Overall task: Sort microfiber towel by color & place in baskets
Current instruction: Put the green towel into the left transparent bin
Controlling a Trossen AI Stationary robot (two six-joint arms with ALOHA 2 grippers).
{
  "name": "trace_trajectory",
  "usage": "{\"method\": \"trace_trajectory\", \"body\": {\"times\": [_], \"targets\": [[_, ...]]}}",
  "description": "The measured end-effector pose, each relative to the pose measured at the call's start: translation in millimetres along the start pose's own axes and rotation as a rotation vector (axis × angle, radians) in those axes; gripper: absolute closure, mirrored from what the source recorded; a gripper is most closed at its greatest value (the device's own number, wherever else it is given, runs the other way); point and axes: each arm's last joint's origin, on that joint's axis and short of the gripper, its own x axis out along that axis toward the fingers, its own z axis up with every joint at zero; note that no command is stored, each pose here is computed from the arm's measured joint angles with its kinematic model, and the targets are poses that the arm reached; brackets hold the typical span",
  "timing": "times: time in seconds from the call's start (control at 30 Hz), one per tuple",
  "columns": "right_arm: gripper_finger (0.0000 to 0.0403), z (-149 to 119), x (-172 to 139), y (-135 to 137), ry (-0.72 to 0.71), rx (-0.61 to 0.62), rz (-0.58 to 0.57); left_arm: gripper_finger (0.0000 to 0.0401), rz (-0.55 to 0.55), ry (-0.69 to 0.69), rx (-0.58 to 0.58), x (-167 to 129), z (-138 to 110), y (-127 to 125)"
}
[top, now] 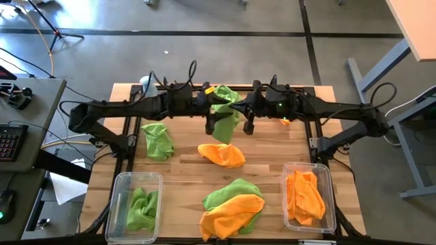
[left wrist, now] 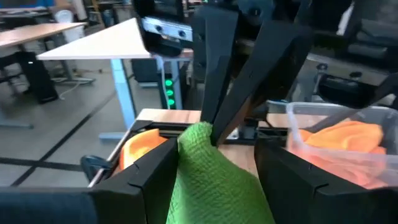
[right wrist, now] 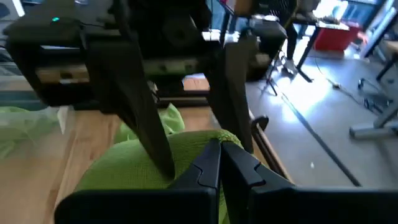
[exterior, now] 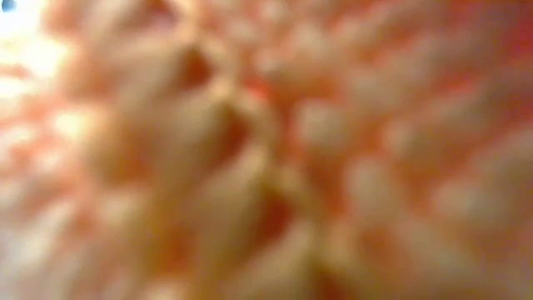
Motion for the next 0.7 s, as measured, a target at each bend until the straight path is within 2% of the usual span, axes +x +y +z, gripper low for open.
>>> {"method": "trace_trajectory", "body": {"times": [0.3, 0.4, 0.5, 0.63, 0.7], "targets": [[0.0403, 9, -5, 0, -0.054, -0.015, 0.051, 0.0202, -0.01, 0.044, -0.002, 14, -11, -1], [0.0403, 9, -5, 0, -0.055, -0.02, 0.057, 0.0214, 0.008, 0.064, -0.011, 18, -16, 0], [0.0403, 8, -5, 0, -0.048, 0.003, 0.058, 0.0259, 0.051, 0.091, -0.007, 18, -18, -2], [0.0403, 4, -5, 1, -0.003, 0.004, 0.064, 0.036, 0.084, 0.114, -0.001, 17, -20, -4], [0.0402, 0, -5, 1, 0.035, 0.047, 0.054, 0.0389, 0.086, 0.114, -0.014, 17, -19, -4]]}}
